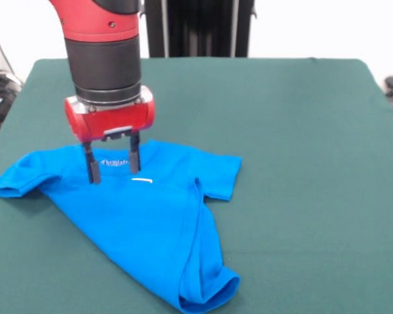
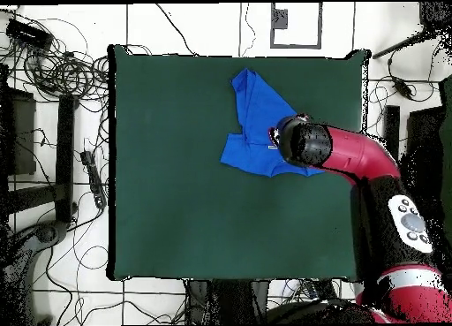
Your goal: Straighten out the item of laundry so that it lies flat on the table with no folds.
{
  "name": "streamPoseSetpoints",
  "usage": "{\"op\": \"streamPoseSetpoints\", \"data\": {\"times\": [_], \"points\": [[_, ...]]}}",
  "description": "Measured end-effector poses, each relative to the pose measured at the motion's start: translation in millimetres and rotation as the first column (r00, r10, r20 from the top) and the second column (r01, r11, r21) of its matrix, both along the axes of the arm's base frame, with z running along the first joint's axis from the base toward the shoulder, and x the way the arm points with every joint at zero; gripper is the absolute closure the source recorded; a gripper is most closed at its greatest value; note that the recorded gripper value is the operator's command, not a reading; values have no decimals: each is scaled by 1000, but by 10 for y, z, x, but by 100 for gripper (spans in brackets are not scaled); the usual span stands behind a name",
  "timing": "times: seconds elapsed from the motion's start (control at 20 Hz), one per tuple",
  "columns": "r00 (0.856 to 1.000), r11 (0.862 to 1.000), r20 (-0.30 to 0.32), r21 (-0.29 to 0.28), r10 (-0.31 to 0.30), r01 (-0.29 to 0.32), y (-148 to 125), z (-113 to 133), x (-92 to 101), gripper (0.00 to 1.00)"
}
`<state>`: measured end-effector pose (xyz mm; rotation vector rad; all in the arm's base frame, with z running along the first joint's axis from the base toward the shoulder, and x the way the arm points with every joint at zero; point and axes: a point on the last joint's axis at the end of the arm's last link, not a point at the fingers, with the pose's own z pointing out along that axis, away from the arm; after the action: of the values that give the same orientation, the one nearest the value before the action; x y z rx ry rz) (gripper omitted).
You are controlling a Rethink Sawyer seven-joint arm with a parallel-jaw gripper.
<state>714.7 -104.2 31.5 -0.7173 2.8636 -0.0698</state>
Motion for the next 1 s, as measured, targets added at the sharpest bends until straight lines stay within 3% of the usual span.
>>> {"op": "streamPoseSetpoints", "data": {"times": [0.65, 1.0], "points": [[999, 999, -13, 13, 50, -50, 387, -48, -196, 0], [998, 998, -4, 19, 57, -57, 467, -115, -273, 0]]}}
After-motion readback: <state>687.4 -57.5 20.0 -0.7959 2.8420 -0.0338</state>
